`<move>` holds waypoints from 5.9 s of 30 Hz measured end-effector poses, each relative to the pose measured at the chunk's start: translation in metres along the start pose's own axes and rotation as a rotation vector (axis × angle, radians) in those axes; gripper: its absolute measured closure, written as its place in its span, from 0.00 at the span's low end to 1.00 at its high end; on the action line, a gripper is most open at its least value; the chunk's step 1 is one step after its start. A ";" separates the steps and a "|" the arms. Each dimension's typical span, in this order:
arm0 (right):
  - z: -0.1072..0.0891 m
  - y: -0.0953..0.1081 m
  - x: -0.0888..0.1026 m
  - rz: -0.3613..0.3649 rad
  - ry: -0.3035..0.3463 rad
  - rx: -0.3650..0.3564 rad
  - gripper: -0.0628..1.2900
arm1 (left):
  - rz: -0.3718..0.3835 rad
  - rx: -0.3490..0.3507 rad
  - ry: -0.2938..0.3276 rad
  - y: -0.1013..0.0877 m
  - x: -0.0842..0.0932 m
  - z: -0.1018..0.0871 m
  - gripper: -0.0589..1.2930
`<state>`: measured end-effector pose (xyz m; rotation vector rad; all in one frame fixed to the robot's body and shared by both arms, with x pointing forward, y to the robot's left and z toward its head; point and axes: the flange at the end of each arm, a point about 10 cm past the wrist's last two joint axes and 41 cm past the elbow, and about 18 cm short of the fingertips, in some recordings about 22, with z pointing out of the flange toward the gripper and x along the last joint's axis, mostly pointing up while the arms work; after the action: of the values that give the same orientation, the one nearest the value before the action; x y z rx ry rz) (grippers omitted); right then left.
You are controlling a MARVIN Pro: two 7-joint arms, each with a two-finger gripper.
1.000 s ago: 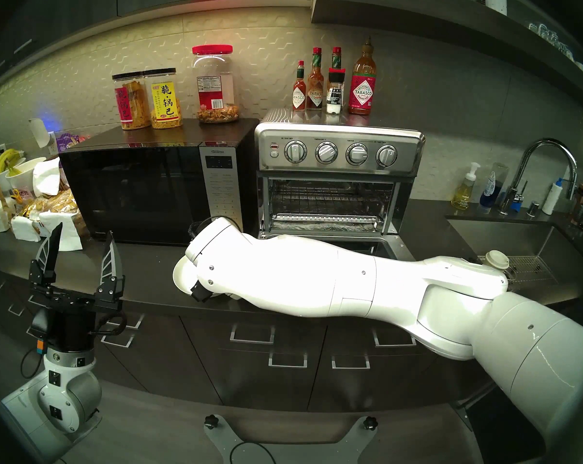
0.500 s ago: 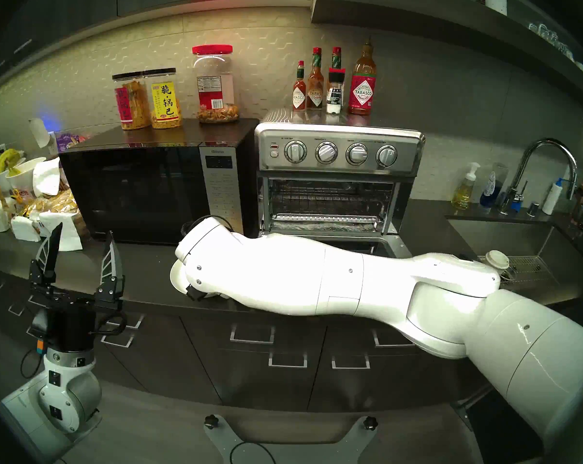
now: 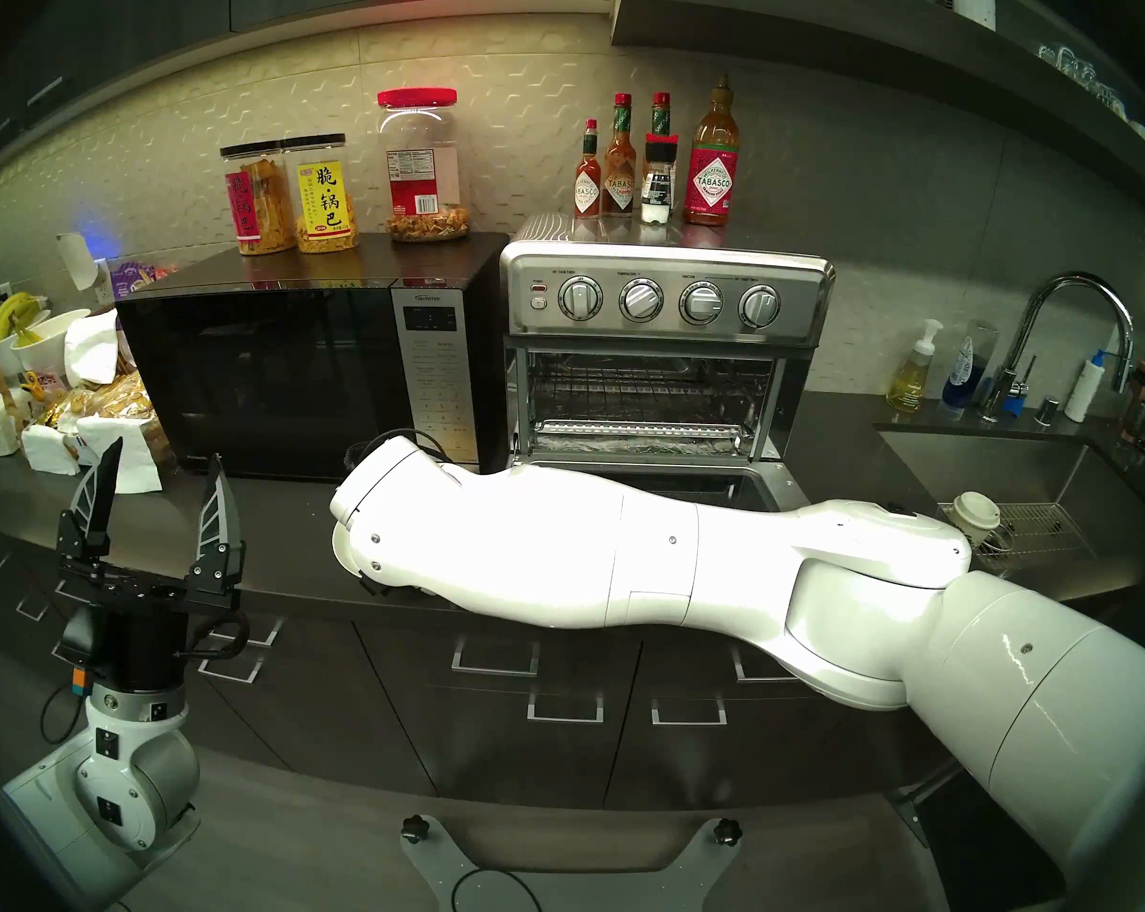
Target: Open the oven and place the bagel inside on the rack
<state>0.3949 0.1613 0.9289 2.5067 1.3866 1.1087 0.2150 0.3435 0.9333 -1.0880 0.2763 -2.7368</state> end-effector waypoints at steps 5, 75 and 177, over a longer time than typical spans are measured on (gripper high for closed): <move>0.006 -0.003 0.006 0.003 -0.008 -0.017 0.07 | 0.000 0.000 0.000 0.000 0.000 0.000 0.03; -0.096 0.023 -0.019 -0.065 0.249 0.028 0.94 | 0.000 0.000 0.000 0.000 0.000 0.000 0.03; -0.048 0.189 -0.088 -0.102 0.111 -0.565 0.94 | 0.000 0.000 0.001 0.000 0.000 0.000 0.03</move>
<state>0.4700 -0.0308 0.9877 1.9799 1.0178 1.3968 0.2152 0.3434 0.9336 -1.0863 0.2764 -2.7375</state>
